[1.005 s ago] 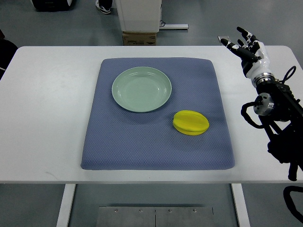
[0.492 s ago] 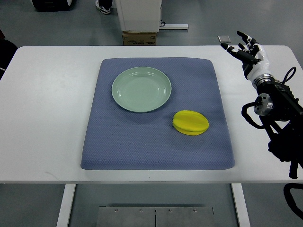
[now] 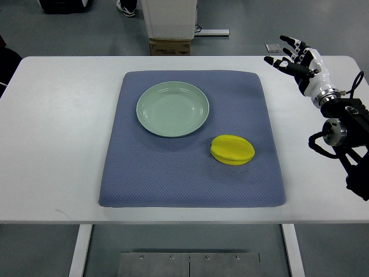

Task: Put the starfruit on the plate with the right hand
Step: 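Reach the open right hand down toward the yellow starfruit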

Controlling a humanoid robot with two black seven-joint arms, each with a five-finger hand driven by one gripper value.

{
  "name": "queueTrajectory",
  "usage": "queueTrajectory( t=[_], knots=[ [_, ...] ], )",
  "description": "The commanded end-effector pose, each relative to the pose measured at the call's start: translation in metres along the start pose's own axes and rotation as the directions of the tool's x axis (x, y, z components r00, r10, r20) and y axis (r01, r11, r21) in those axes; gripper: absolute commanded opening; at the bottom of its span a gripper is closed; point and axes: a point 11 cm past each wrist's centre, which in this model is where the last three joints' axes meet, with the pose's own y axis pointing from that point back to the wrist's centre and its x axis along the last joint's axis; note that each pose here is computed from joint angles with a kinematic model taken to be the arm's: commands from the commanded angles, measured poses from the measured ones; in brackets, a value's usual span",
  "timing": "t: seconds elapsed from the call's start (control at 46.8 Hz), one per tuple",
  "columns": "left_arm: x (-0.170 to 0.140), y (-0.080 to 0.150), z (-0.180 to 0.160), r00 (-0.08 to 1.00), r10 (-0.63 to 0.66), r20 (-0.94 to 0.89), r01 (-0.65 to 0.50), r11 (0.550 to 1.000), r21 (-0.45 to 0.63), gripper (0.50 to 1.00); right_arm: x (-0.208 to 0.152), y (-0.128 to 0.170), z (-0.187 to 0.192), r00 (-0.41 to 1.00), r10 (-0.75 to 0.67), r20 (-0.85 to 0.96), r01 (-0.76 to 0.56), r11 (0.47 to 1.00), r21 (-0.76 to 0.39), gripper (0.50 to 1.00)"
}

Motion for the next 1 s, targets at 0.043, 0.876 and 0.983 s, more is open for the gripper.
queueTrajectory(
  t=[0.043,0.876,0.983],
  knots=[
    [0.000,0.000,0.000,1.000,0.000,-0.001,0.000,1.000,0.000,1.000,-0.005,0.018,-0.001,0.988,-0.100,-0.118,0.101,0.995,-0.003,1.000],
    [0.000,0.000,0.000,1.000,0.000,-0.001,0.000,1.000,0.000,1.000,-0.023,0.092,0.016,0.728,-0.432,-0.532,0.381,0.900,-0.210,0.995],
    [0.000,0.000,0.000,1.000,0.000,0.001,0.000,1.000,0.000,1.000,-0.027,0.098,0.020,0.698,-0.460,-0.549,0.408,0.885,-0.224,0.995]
  ],
)
